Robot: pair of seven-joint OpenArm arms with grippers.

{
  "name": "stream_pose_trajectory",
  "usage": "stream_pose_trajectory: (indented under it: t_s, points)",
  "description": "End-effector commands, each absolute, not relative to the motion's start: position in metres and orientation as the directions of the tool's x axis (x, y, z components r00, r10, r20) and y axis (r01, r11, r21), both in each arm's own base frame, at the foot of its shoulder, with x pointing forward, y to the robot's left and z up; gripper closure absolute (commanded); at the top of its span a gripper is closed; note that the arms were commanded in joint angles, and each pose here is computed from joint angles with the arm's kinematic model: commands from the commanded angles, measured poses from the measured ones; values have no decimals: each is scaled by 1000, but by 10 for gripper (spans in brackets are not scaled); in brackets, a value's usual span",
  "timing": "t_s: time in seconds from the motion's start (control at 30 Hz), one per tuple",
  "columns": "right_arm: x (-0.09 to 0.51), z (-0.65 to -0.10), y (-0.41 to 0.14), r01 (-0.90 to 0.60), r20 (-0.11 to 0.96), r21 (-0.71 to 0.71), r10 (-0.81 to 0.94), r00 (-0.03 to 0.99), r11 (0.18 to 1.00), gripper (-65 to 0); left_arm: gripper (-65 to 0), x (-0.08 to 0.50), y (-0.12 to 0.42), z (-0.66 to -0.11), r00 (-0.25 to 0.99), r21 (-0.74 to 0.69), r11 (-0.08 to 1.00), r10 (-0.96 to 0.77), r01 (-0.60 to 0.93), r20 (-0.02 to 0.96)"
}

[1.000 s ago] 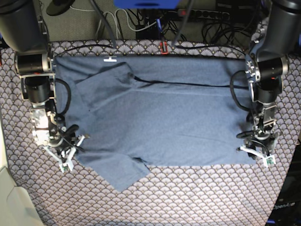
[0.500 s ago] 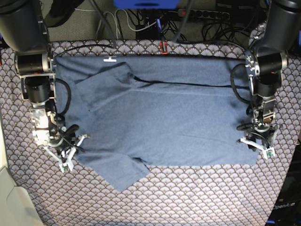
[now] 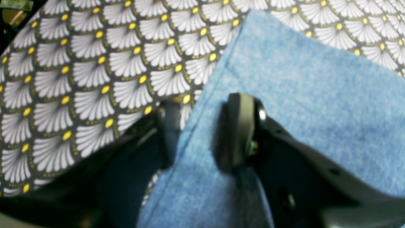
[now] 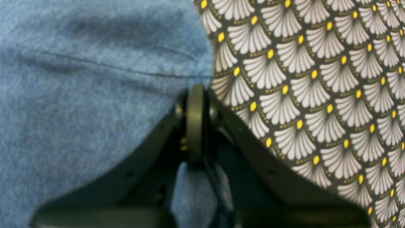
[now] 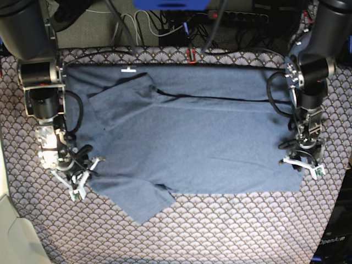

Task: Fold the T-shirt properly
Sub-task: 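Grasp the hem corners with both grippers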

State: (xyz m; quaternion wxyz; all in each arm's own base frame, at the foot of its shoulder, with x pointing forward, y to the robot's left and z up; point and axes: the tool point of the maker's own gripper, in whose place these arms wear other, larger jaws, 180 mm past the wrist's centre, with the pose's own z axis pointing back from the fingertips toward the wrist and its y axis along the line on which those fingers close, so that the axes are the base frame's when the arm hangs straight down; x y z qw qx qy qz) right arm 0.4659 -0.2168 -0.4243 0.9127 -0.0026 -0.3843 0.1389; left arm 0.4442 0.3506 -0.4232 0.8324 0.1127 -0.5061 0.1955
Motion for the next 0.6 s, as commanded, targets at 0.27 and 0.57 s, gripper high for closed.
stream_pose_trajectory:
  t_s: [0.27, 0.57]
  points:
    - [473, -415, -220, -251, 707, -129, 266, 655, 959, 0, -244, 455, 358, -406, 378, -11, 896, 199, -445, 904]
    - [473, -415, -220, -252, 706, -129, 268, 655, 959, 0, -109, 454, 358, -408, 384, -7, 897, 195, -441, 903]
